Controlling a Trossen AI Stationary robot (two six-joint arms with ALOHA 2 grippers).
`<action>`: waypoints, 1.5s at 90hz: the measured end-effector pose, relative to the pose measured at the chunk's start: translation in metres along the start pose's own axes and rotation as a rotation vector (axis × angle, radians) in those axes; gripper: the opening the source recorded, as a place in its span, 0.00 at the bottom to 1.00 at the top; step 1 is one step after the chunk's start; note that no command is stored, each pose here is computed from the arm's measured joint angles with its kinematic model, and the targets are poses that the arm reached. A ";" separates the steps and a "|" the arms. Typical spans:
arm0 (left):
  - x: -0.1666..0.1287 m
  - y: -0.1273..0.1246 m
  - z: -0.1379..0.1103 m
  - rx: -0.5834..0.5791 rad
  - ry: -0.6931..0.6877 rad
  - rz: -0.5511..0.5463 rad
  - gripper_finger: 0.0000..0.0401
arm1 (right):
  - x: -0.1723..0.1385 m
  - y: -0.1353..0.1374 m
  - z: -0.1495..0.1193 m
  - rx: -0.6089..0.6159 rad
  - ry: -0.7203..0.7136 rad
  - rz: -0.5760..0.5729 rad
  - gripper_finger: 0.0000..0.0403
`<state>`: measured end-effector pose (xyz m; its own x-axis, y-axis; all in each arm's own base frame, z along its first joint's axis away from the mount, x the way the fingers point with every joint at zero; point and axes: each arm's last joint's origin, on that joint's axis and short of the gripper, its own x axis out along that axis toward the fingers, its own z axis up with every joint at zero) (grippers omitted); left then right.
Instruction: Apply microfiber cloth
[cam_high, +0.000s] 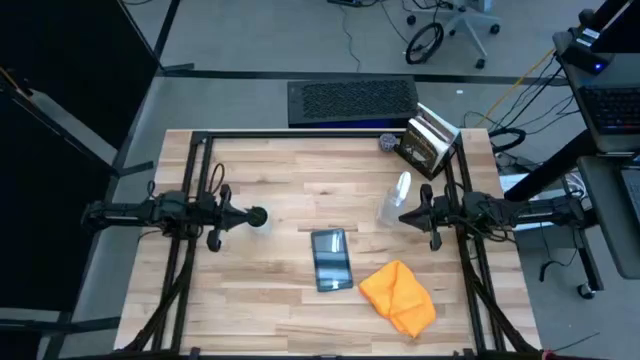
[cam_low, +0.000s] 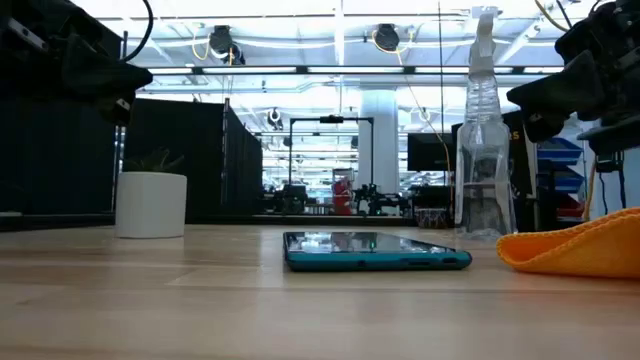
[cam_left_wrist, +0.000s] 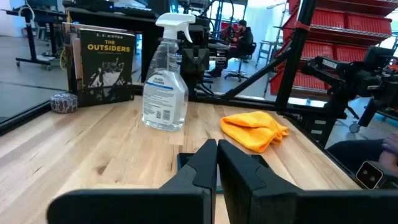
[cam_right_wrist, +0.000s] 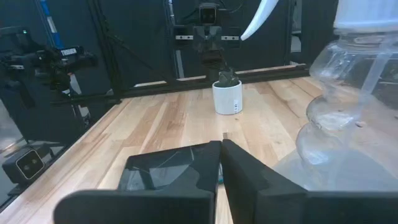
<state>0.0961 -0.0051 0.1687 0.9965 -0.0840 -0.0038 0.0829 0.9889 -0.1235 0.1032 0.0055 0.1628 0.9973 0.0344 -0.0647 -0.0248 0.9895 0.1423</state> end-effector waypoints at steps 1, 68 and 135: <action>0.000 0.000 0.000 0.000 0.000 0.000 0.00 | 0.000 0.000 0.000 0.000 0.000 0.000 0.00; 0.000 0.000 0.000 0.000 0.000 0.000 0.00 | 0.000 0.000 0.000 0.000 0.000 0.000 0.00; 0.000 0.002 0.000 0.059 -0.006 0.064 0.00 | 0.000 0.000 0.002 0.016 -0.016 0.003 0.00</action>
<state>0.0962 -0.0032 0.1687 0.9998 -0.0195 -0.0040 0.0192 0.9977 -0.0645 0.1033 0.0055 0.1643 0.9982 0.0344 -0.0485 -0.0264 0.9870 0.1584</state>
